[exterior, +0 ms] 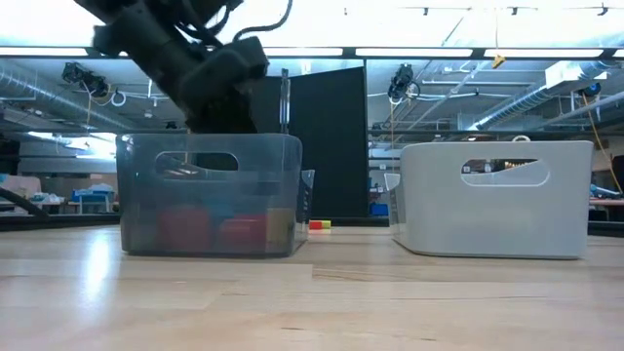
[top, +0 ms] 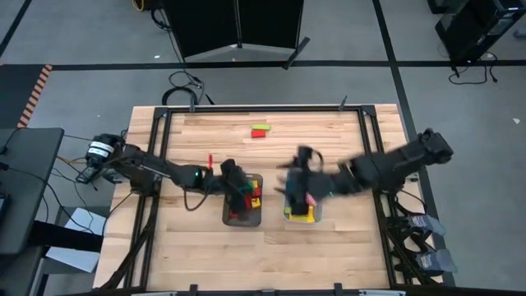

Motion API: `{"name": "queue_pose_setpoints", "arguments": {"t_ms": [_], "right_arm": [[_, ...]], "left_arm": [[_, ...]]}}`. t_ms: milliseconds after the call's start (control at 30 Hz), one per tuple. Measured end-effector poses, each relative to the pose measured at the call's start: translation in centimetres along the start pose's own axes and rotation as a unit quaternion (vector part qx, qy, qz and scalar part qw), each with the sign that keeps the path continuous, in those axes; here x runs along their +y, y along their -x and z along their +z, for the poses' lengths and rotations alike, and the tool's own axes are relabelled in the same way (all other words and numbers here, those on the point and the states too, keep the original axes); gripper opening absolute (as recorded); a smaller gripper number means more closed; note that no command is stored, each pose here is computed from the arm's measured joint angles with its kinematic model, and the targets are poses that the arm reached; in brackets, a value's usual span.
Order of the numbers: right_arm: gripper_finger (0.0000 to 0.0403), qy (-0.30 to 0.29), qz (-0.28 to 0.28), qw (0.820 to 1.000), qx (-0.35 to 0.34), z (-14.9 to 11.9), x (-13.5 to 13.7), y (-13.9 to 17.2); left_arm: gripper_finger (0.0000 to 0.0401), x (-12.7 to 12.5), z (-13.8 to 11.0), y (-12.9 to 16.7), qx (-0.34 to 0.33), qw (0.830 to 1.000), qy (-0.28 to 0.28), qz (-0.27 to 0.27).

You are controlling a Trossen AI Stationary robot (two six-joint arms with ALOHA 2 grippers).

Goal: Sort blocks by size
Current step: Put the small green block into the black bin, then put the large green block into the gray bin

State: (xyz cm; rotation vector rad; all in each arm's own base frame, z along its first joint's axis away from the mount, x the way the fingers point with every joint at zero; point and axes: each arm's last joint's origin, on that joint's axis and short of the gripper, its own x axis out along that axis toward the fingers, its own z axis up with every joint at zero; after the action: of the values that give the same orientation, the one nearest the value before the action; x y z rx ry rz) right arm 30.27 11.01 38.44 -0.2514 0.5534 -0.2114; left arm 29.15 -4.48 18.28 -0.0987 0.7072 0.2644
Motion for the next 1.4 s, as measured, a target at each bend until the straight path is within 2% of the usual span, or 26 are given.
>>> {"name": "queue_pose_setpoints", "arguments": {"t_ms": [67, 233, 300, 367, 467, 667, 867, 1033, 1233, 1400], "right_arm": [[0.0289, -0.011, 0.02, 1.0, 0.018, -0.1, -2.6, -1.8], [0.0293, -0.028, 0.055, 0.997, 0.041, -0.9, -9.7, -4.9], [0.0291, -0.032, 0.055, 0.997, 0.048, -1.5, -12.3, -5.8], [0.029, -0.035, 0.053, 0.997, 0.053, -2.2, -14.6, -6.8], [0.0289, -0.041, 0.062, 0.994, 0.074, -3.7, -17.4, -9.4], [0.0293, -0.069, 0.093, 0.984, 0.132, -8.6, -21.7, -15.8], [0.029, -0.111, 0.077, 0.973, 0.188, -13.9, -25.3, -20.3], [0.0297, -0.12, 0.058, 0.964, 0.231, -17.0, -26.0, -23.1], [0.031, -0.109, 0.059, 0.958, 0.259, -17.4, -26.1, -26.3], [0.0311, -0.092, 0.086, 0.942, 0.312, -18.2, -26.0, -28.6]], "left_arm": [[0.0174, 0.7, 0.5, -0.1, -0.004, 1.0, 0.003, -0.009], [0.0328, 2.1, 1.3, -0.1, -0.017, 1.0, -0.001, -0.018], [0.0362, 2.5, 1.9, 0.3, -0.039, 0.999, -0.004, -0.012], [0.0374, 2.7, 2.7, 1.0, -0.069, 0.997, -0.006, -0.016], [0.0364, 3.0, 3.4, 2.1, -0.093, 0.995, -0.014, -0.016], [0.0313, 3.9, 4.8, 4.7, -0.148, 0.989, -0.019, -0.012], [0.0276, 5.5, 5.5, 7.5, -0.18, 0.984, -0.013, 0.003], [0.0265, 6.5, 6.0, 9.1, -0.206, 0.978, -0.012, 0.016], [0.0264, 7.3, 6.2, 9.9, -0.216, 0.976, -0.011, 0.029], [0.0264, 7.4, 5.9, 9.8, -0.202, 0.979, -0.013, 0.032]]}}
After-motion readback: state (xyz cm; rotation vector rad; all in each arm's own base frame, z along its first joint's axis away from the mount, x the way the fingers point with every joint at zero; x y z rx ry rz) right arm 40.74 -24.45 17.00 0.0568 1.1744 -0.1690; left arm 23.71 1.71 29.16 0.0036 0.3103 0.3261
